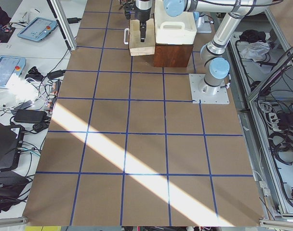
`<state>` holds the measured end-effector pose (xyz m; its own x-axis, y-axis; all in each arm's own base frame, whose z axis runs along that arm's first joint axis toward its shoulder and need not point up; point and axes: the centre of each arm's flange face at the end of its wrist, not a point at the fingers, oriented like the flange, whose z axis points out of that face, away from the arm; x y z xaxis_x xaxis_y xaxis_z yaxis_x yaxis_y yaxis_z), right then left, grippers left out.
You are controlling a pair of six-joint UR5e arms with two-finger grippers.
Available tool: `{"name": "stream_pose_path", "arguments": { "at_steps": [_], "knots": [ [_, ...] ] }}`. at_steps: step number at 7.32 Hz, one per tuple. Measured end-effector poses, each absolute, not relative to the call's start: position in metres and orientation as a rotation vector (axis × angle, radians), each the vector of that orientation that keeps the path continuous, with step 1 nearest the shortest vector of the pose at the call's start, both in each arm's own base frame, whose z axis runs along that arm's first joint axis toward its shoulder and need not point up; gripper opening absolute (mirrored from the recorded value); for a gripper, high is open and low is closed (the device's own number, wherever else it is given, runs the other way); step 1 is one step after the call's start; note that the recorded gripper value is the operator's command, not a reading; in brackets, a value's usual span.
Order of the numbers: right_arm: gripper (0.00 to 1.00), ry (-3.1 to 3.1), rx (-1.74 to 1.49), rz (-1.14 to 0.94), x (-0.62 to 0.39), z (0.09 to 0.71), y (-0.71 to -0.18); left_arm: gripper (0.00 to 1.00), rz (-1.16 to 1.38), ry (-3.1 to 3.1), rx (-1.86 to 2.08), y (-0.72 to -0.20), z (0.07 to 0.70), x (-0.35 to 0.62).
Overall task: Put scissors in drawer and close it
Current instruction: 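Lower the right gripper over the scissors and close on the handles, then lift the scissors with the right gripper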
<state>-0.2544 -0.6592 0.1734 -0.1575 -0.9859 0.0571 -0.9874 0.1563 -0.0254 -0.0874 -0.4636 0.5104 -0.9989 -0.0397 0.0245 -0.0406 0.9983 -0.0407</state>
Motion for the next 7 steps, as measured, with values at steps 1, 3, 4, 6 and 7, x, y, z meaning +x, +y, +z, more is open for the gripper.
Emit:
{"name": "stream_pose_path", "arguments": {
  "at_steps": [1,3,4,6,7],
  "knots": [
    [0.51,-2.370,2.017,0.079,-0.255,0.173,-0.659,1.00,0.066,-3.115,0.065,-0.464,0.510,-0.087],
    [0.24,-2.372,2.011,0.068,-0.255,0.174,-0.659,1.00,0.066,-3.114,0.065,-0.465,0.510,-0.087],
    [0.15,-2.372,2.009,0.061,-0.256,0.173,-0.658,1.00,0.066,-3.115,0.063,-0.465,0.509,-0.087],
    [0.02,-2.366,1.999,0.044,-0.258,0.177,-0.659,1.00,0.066,-3.115,0.063,-0.465,0.509,-0.087],
    [0.00,-2.363,1.985,0.045,-0.260,0.184,-0.662,1.00,0.067,-3.115,0.063,-0.465,0.510,-0.087]
  ]
}}
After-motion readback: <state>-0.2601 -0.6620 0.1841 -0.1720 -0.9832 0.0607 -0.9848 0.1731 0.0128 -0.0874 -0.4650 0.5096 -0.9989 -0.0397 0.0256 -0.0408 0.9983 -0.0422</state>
